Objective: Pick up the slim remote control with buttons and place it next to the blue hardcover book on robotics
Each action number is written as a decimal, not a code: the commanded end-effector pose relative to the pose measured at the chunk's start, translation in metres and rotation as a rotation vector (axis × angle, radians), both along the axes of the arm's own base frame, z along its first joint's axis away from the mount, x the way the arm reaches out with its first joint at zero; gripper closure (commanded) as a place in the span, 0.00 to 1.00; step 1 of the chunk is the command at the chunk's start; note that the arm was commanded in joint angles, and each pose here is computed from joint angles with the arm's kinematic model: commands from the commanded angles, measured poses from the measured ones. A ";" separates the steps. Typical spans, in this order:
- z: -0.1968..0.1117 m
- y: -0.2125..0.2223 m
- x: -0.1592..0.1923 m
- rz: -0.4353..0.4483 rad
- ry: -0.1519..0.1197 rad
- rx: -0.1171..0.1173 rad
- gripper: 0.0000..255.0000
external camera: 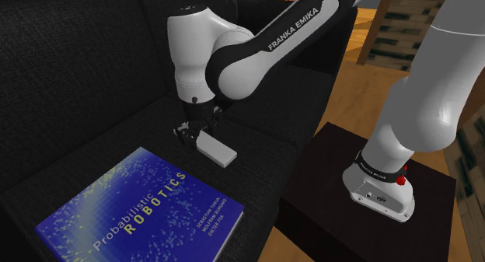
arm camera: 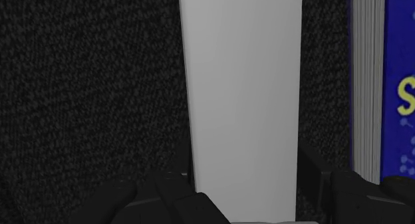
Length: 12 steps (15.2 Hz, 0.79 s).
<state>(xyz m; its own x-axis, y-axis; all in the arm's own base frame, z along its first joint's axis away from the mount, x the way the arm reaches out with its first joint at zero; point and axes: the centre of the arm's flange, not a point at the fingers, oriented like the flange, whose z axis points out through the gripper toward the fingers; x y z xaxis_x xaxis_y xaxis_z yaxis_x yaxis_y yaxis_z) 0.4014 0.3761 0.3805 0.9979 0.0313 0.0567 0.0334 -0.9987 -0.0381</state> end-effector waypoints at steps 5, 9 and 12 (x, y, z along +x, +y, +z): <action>-0.023 0.000 0.000 0.000 -0.001 0.001 1.00; -0.023 0.000 0.000 0.000 -0.001 0.001 1.00; -0.023 0.000 0.000 0.000 -0.001 0.001 0.00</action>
